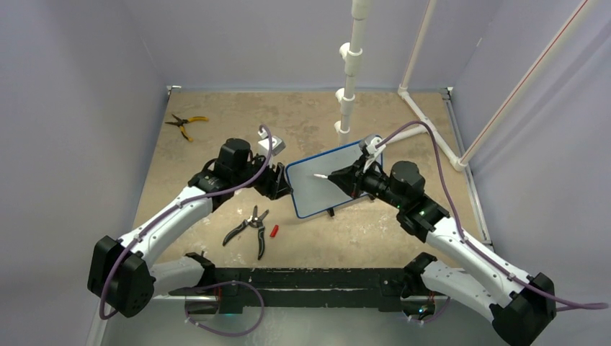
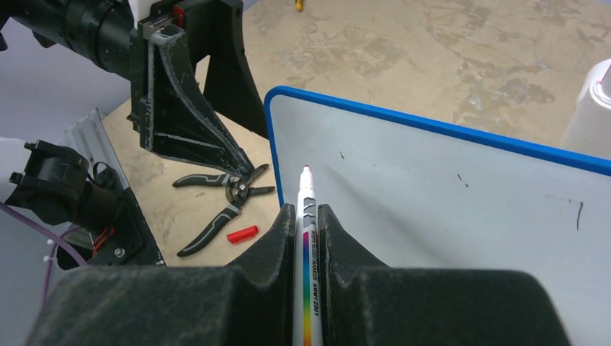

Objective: Write a sentence on the whiteboard
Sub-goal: Hold the whiteboard on the whiteboard stand.

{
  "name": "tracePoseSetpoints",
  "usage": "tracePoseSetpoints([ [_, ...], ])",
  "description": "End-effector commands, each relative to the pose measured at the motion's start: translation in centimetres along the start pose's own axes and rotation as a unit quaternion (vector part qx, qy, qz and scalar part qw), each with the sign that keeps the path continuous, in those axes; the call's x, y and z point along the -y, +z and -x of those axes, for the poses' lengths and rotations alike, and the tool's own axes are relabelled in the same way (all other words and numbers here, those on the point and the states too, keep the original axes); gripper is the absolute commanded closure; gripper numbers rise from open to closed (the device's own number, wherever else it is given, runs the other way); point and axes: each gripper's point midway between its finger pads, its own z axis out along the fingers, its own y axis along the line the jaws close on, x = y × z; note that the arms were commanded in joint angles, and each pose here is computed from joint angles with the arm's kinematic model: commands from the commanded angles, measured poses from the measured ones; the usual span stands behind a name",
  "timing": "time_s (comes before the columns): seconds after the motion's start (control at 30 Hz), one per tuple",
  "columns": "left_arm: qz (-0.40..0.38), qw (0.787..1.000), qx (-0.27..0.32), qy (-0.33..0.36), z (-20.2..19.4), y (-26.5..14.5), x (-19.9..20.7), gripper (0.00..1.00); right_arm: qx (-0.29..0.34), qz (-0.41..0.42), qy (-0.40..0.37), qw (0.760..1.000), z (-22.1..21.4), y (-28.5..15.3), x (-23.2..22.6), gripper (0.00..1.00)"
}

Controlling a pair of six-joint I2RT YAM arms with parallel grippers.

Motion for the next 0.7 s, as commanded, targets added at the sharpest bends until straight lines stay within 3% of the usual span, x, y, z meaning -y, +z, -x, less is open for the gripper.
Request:
tracePoseSetpoints([
  [0.0,-0.019,0.998,0.042,0.040,3.7,0.1,0.6,0.49,0.034,0.039,-0.018,0.998,2.0,0.7,-1.4,1.00],
  [0.67,-0.016,0.999,0.035,0.038,3.5,1.2,0.0,0.74,0.025,0.068,-0.029,0.997,1.9,3.6,-2.3,1.00],
])
